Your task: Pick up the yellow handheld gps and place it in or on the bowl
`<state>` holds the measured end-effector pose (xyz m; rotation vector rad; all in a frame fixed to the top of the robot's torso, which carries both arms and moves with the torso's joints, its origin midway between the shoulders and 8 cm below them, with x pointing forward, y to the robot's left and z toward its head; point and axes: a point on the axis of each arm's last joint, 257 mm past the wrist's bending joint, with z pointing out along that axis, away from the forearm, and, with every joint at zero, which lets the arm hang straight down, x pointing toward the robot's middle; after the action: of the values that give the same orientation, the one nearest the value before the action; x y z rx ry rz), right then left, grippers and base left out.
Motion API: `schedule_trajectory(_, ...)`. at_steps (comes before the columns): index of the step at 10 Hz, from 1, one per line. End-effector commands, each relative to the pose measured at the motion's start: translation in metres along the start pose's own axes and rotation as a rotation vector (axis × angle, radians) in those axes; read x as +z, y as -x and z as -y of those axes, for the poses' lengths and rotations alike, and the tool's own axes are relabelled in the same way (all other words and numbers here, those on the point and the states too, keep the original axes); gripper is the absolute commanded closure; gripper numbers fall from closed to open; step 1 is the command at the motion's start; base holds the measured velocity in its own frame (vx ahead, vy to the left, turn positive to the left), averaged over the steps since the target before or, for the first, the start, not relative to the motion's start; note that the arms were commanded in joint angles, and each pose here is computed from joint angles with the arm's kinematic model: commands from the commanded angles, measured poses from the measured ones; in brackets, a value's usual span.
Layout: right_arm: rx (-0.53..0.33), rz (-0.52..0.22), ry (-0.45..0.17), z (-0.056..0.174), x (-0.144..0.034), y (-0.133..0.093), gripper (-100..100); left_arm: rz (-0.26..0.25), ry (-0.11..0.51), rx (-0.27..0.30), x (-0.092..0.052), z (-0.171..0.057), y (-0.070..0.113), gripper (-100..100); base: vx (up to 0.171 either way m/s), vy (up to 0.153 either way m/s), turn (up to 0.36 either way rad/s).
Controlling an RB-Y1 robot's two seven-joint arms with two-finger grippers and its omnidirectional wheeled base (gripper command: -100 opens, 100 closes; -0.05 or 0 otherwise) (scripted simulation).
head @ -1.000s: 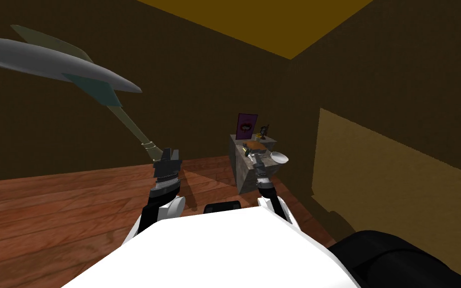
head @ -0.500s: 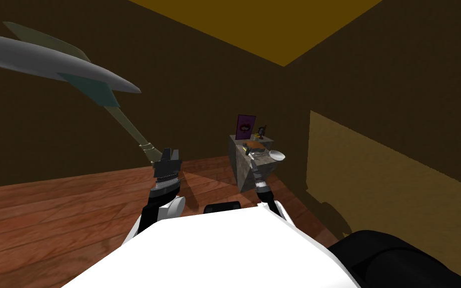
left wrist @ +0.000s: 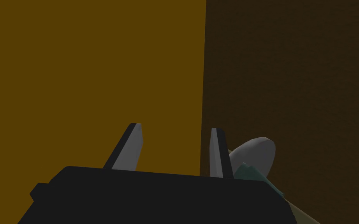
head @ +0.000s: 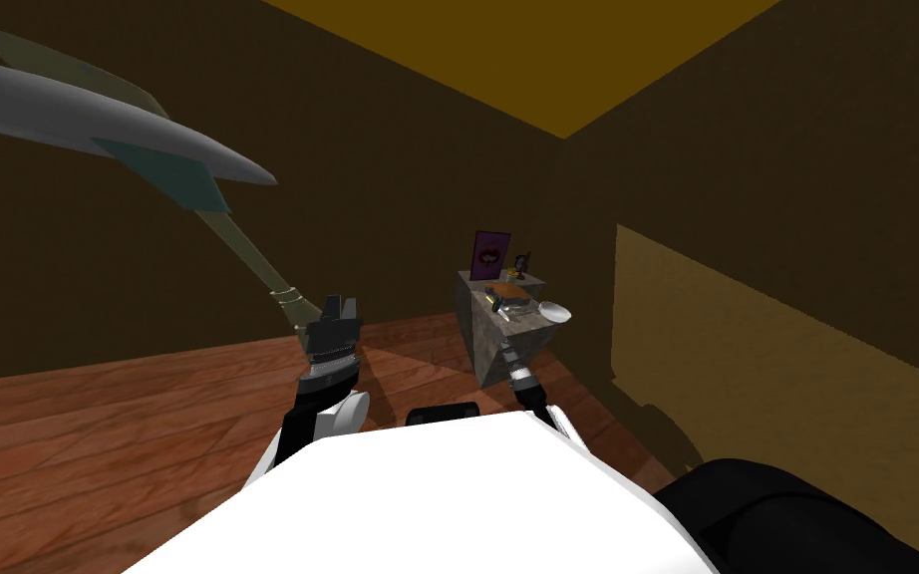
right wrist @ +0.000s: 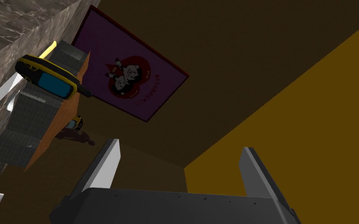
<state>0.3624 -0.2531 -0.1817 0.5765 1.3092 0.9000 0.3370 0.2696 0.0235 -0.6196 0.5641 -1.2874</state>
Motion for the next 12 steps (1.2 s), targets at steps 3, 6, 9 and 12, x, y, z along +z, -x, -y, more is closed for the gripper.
schedule_trajectory(3, -0.209, -0.083, -0.065, 0.036, -0.013, -0.005, -100, 0.0, 0.0, 0.0, 0.0, 0.0, 0.0, 0, 0.144, -0.023, -0.019)
schedule_trajectory(6, -0.365, -0.143, -0.095, 0.059, -0.022, -0.003, -100, 0.0, 0.0, 0.0, 0.0, 0.0, 0.0, 0, 0.141, -0.015, -0.007)
schedule_trajectory(9, -0.528, -0.203, -0.119, 0.083, -0.031, 0.004, -100, 0.0, 0.0, 0.0, 0.0, 0.0, 0.0, 0, 0.144, -0.02, -0.008)
schedule_trajectory(12, -0.692, -0.263, -0.136, 0.104, -0.039, 0.015, -100, 0.0, 0.0, 0.0, 0.0, 0.0, 0.0, 0, 0.161, -0.036, -0.006)
